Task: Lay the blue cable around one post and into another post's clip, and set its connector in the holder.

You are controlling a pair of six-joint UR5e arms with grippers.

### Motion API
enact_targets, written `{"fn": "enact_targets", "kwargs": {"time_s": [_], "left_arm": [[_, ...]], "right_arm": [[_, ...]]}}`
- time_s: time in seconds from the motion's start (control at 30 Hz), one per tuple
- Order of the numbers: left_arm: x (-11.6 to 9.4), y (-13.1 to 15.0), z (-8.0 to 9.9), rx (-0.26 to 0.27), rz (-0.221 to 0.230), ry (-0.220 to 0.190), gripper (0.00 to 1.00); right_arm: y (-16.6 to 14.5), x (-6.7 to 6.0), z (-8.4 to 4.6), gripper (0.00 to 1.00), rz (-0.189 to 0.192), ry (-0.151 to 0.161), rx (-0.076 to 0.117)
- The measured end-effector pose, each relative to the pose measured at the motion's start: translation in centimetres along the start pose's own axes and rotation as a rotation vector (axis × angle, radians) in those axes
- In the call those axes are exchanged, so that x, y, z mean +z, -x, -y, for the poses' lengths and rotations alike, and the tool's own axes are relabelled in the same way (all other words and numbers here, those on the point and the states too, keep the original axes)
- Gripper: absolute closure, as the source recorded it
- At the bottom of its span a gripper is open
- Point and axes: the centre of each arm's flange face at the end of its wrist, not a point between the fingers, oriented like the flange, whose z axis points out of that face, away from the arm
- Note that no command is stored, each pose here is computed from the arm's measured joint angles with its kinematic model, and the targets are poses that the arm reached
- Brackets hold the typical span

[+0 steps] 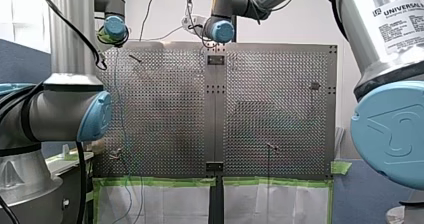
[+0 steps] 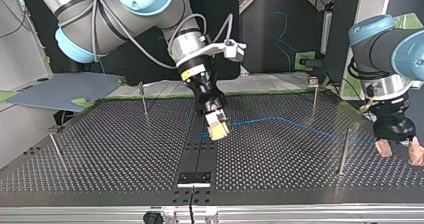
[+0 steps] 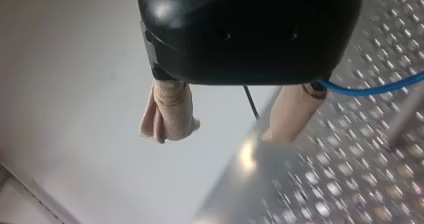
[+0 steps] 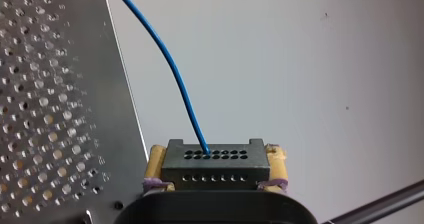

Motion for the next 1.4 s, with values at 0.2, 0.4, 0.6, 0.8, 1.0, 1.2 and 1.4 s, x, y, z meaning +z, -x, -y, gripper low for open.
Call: {"fn": "enact_targets", "kwargs": {"time_s": [0.2,0.4,0.6,0.8,1.0,1.2,1.4], "left_arm": [[2.4,0.0,-1.9,-0.015,-0.031,0.032,0.00],[4.6,0.7,-3.6,-0.020,-0.021,0.048,0.00],[7.2,0.9,-6.2,0.012,-0.014,0.087,0.00],[8.4,1.4,-7.9,0.021,-0.017,0.093,0.00],[8.7,0.3,-7.4,0.024,-0.055,0.049,0.00],[9.0,-0.9,-6.7,0.008,-0.080,-0.001,0.00],[9.1,-1.1,-6.4,-0.029,-0.080,-0.022,0.00]], "right_arm": [[-0.2,1.2,0.9,1.00,-0.012,-0.005,0.004],[-0.8,1.6,1.3,1.00,-0.027,-0.001,0.007],[-0.7,1.6,1.2,1.00,-0.024,0.007,0.009],[-0.5,1.7,1.1,1.00,-0.023,0.018,0.010],[0.7,1.8,0.3,1.00,-0.009,0.055,0.005],[1.5,2.1,-1.1,1.00,-0.009,0.093,0.003],[1.3,2.6,-3.0,1.00,-0.017,0.127,0.002]]}}
